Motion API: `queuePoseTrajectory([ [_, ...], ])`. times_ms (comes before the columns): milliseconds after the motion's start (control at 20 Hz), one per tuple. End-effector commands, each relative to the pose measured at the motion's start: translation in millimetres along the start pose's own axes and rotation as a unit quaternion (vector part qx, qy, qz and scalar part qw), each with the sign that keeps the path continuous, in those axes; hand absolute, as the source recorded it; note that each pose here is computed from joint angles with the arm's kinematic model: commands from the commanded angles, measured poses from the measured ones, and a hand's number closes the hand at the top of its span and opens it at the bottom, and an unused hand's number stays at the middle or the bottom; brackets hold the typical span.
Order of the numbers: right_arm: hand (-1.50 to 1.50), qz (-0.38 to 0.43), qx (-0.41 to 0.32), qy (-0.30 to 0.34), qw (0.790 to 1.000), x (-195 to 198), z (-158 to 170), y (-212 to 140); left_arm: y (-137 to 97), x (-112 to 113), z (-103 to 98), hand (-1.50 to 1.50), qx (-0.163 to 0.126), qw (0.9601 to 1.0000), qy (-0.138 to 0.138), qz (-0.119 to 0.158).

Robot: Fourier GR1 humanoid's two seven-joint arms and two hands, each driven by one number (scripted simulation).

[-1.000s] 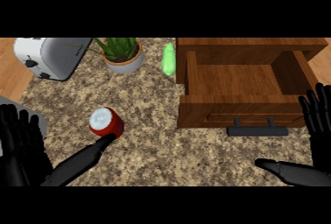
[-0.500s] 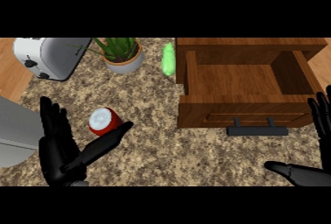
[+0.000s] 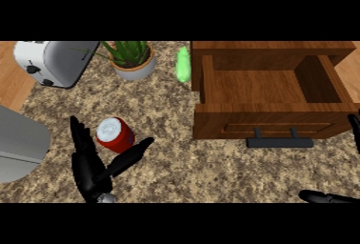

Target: Pick up the can, place it into the drawer and close the drawer

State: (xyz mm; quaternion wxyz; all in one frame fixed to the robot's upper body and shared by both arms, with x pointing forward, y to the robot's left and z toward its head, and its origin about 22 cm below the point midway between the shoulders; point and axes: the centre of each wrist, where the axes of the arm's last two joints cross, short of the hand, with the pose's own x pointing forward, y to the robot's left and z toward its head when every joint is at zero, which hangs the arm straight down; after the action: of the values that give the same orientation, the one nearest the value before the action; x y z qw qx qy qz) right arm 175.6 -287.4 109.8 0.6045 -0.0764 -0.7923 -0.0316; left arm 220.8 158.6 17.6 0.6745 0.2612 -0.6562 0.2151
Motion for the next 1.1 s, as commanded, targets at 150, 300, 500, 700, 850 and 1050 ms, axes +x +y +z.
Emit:
queuePoseTrajectory([
  [150, -1.50, -0.002, 0.001, -0.009, 1.000, 21, -17, 15, 7, -35, -18, -1.50, 0.027, 0.9995, 0.017, 0.001],
  [300, -1.50, 0.004, -0.002, -0.002, 1.000, 22, -8, -11, -5, -56, -2, -1.50, 0.052, 0.9985, 0.015, -0.010],
  [500, -1.50, 0.010, 0.003, -0.010, 1.000, -8, -8, -26, -2, -67, -18, -1.50, 0.040, 0.9989, 0.023, 0.004],
  [700, -1.50, 0.002, -0.011, 0.002, 1.000, 26, 8, -7, 12, -94, -27, -1.50, 0.047, 0.9982, 0.037, 0.003],
  [850, -1.50, 0.004, -0.012, 0.002, 1.000, 34, -6, 0, 9, -116, -38, -1.50, 0.046, 0.9978, 0.047, 0.008],
  [1050, -1.50, 0.011, -0.009, 0.001, 1.000, 19, 5, -28, 15, -118, -35, -1.50, 0.051, 0.9976, 0.043, 0.016],
])
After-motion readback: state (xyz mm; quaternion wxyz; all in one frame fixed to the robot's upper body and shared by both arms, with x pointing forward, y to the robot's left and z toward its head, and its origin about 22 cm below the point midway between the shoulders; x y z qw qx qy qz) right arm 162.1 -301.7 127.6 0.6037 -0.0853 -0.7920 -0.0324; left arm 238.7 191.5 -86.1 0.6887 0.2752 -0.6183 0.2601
